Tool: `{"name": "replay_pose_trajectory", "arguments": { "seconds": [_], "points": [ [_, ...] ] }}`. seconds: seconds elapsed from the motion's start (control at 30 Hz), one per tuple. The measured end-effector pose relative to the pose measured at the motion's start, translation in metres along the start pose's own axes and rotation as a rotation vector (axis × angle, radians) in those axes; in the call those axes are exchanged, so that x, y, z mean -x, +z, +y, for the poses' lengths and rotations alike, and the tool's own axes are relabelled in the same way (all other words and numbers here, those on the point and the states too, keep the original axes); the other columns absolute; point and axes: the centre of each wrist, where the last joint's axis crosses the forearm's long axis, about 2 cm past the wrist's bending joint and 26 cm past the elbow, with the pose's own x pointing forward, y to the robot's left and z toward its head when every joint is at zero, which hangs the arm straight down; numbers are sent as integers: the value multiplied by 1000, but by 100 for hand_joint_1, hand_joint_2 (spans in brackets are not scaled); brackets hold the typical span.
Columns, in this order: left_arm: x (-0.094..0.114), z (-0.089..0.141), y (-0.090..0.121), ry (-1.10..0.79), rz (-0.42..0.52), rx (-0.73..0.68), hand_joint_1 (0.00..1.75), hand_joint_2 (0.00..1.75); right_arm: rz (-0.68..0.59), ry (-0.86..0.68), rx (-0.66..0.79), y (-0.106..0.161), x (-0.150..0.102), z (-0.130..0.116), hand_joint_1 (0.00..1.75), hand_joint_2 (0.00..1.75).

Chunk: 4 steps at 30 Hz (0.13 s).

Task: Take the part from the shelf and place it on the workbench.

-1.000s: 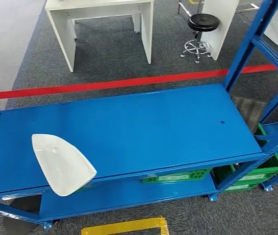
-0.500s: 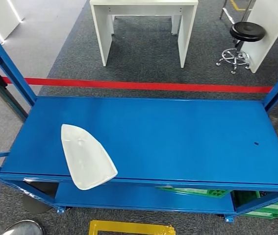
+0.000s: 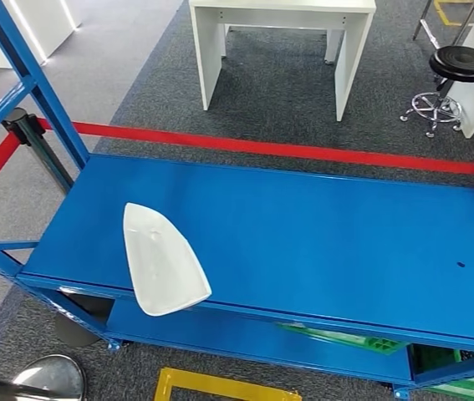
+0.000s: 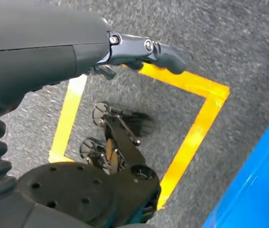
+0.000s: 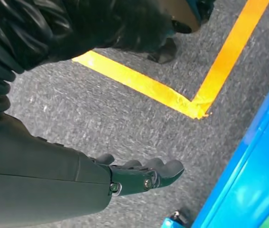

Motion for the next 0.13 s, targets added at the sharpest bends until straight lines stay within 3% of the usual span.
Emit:
{"name": "replay_pose_trajectory", "arguments": {
  "seconds": [0.13],
  "points": [
    [1,0,1,-2,3,2,0,175,8,7,12,0,-1,0,0,175]
  ]
}}
